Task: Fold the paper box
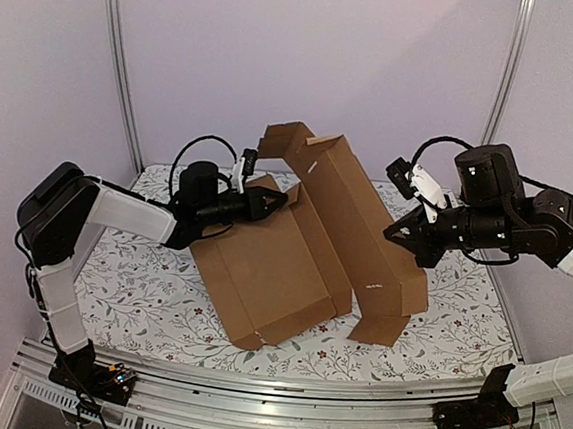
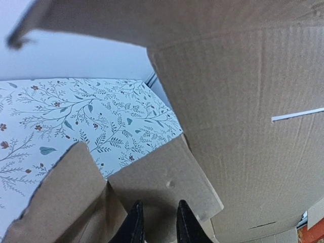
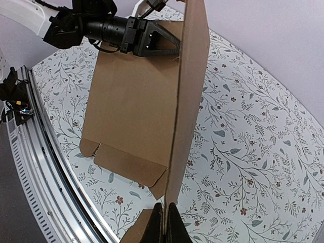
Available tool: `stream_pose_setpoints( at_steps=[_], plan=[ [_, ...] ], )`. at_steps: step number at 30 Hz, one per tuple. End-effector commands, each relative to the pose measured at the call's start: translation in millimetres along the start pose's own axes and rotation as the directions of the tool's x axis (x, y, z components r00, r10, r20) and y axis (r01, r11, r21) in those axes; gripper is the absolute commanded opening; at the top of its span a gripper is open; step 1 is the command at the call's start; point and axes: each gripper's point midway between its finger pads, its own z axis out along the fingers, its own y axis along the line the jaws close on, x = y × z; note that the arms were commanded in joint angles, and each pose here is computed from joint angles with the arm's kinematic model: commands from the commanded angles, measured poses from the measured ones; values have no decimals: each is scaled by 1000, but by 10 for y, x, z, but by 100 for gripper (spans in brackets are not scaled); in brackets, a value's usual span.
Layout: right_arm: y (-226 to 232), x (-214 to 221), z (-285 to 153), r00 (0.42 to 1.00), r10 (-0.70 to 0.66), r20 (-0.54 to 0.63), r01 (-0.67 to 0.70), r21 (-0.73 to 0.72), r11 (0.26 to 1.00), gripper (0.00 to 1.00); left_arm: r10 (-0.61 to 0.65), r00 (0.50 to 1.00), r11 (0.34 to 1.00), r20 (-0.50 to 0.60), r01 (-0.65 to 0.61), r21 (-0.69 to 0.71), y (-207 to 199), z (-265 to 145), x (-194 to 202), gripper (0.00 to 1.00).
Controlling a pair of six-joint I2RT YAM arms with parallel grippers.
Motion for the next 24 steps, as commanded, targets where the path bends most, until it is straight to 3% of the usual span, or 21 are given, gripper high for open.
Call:
stream_pose_setpoints(
  at_steps=[1,17,24],
  plan=[
    [-33,-15,-31,1000,-18,24,17,36,999,0,36,999,999,36,-35,-23,-113,-77,-151,22],
    [-356,-91,227,972,-210,-107,224,147,963,0,2,999,970,45,9,-243,-22,-976,-75,23],
    [-585,-211,384,939,-297,-172,327,185,927,0,-90,996,982,-1,88,-167,-278,-1346,157,28]
  ],
)
